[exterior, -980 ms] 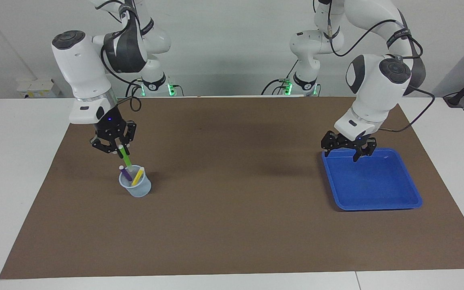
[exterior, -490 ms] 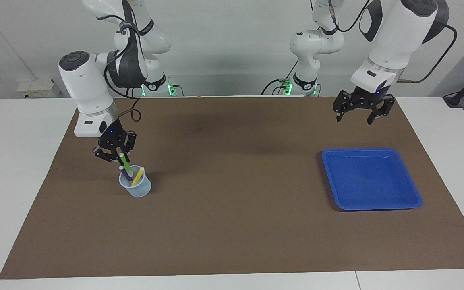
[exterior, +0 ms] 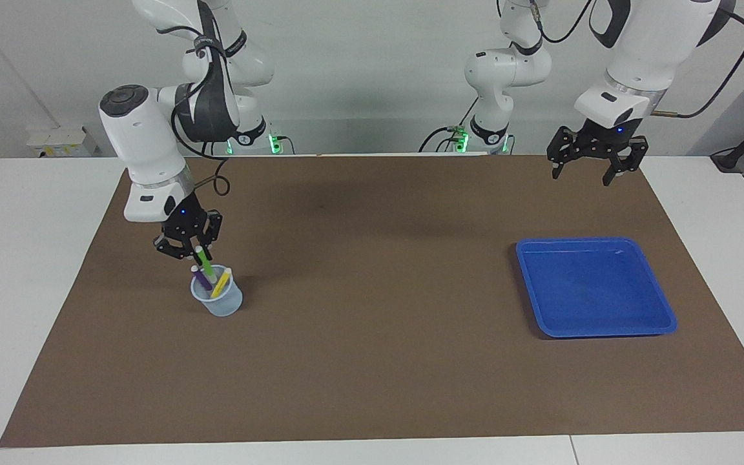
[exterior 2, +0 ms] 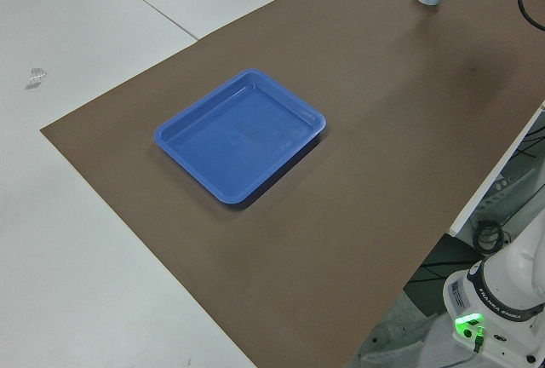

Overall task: Transfer and insert pens with both arms
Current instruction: 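Lower the green pen into the white cup with the right gripper, then open the right gripper and draw it back from the cup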

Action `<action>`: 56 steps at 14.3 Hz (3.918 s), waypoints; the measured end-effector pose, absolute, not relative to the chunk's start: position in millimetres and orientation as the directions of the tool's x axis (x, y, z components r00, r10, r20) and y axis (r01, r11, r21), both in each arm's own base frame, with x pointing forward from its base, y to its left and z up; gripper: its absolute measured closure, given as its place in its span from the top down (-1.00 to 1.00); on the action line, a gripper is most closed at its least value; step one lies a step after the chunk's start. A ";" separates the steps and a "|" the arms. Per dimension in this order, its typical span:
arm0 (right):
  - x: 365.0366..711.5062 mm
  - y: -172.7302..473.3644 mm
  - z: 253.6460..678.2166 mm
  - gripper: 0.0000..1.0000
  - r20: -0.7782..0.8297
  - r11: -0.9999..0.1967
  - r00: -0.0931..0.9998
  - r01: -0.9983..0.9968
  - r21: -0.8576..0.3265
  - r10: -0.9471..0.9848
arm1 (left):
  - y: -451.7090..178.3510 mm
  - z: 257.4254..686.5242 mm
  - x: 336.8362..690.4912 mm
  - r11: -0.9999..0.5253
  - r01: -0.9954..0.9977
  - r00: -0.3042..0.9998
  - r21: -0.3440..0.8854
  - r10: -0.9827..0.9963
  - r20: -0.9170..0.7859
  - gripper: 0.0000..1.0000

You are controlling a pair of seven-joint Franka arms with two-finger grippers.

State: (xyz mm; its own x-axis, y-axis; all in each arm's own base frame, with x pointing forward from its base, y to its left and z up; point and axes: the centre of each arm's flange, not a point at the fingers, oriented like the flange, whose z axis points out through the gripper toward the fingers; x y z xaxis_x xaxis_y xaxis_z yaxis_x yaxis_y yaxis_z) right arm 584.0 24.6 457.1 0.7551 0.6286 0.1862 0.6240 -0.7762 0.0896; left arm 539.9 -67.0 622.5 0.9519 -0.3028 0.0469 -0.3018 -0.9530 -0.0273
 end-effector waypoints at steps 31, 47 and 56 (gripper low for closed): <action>588.5 21.2 525.4 1.00 0.124 -0.969 0.962 0.246 -0.021 0.242 | -72.9 631.3 529.3 -0.956 -0.291 0.956 -0.027 -0.292 0.037 1.00; 539.6 14.8 588.3 1.00 -0.022 -0.990 0.991 0.134 -0.049 0.135 | -72.9 631.3 529.3 -0.956 -0.291 0.956 -0.026 -0.292 0.037 1.00; 516.4 13.0 613.7 1.00 -0.029 -0.990 0.991 0.131 -0.048 0.133 | -72.9 631.2 529.2 -0.956 -0.291 0.956 -0.026 -0.292 0.037 1.00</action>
State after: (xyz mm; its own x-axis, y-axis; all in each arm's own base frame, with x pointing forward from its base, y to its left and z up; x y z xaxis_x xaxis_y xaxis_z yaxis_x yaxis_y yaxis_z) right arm 516.4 13.0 613.7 0.9907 0.1328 -0.0294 0.1313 -0.9902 -0.0475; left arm 529.2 -72.9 631.2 0.9558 -0.2917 0.0368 -0.2908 -0.9564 -0.0264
